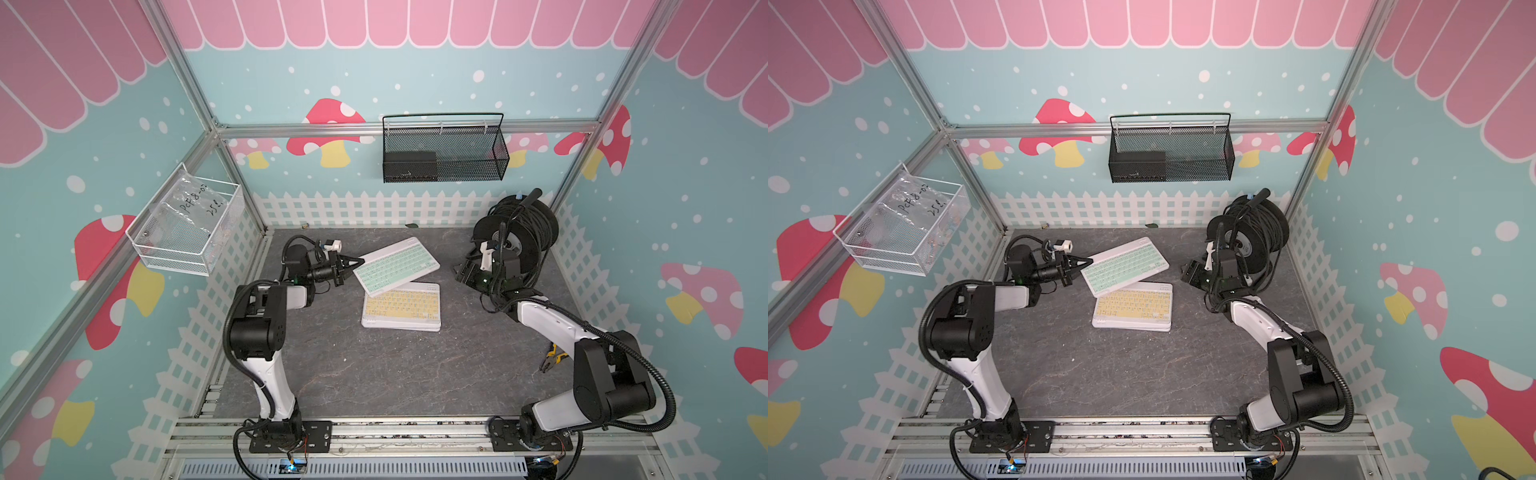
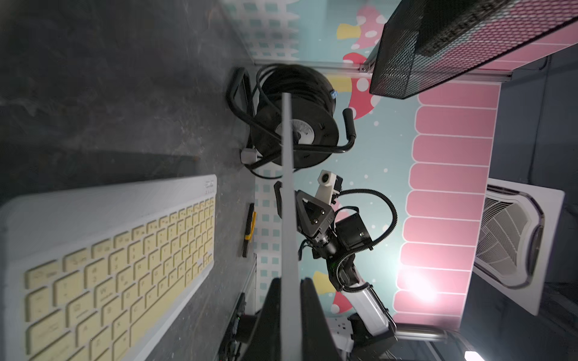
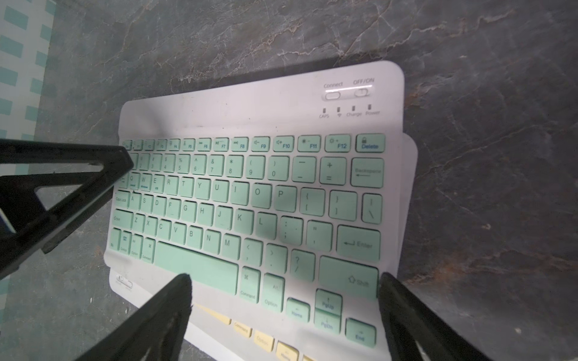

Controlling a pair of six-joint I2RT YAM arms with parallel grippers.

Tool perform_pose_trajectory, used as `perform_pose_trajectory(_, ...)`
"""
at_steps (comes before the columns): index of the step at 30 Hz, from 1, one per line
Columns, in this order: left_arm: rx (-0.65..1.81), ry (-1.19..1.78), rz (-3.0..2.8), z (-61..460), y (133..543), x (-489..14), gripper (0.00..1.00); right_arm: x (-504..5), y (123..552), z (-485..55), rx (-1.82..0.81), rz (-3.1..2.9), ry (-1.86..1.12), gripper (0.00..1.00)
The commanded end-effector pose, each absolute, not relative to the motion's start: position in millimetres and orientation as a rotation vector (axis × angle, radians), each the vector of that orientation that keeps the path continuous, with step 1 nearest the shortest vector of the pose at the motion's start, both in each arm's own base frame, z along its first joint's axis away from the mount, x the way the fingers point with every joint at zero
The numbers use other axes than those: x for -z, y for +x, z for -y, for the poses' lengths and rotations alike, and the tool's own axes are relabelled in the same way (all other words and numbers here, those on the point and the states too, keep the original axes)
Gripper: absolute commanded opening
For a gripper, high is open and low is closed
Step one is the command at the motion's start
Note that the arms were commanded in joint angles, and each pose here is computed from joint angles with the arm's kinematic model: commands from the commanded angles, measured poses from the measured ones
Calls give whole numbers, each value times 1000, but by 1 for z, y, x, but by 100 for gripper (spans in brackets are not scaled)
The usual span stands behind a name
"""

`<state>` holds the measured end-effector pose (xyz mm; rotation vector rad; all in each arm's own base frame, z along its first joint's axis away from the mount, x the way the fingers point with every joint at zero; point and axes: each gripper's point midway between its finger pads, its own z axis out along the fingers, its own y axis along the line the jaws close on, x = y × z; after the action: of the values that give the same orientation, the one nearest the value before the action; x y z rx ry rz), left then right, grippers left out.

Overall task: Stack the numeric keypads
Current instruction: Place the numeric keypad at the numeric keypad.

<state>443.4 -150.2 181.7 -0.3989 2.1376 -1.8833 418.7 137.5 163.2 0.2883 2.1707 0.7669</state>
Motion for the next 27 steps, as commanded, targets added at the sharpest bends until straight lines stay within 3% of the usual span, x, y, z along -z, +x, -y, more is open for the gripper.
perform_pose_trajectory(1, 1320, -147, -2564, 151, 399, -164, 2, -167, 422, -127, -738, -2168, 284, 76)
perform_pose_trajectory(8, 1595, 48, -2524, 179, 374, -188, 0, -166, 420, -118, -740, -2161, 280, 76)
perform_pose_trajectory(12, 1568, 184, -2654, 182, 348, -174, 0, -168, 418, -121, -772, -2166, 210, 77)
perform_pose_trajectory(27, 1609, 279, -2661, 198, 374, -153, 0, -103, 364, -171, -1013, -2308, 107, 77)
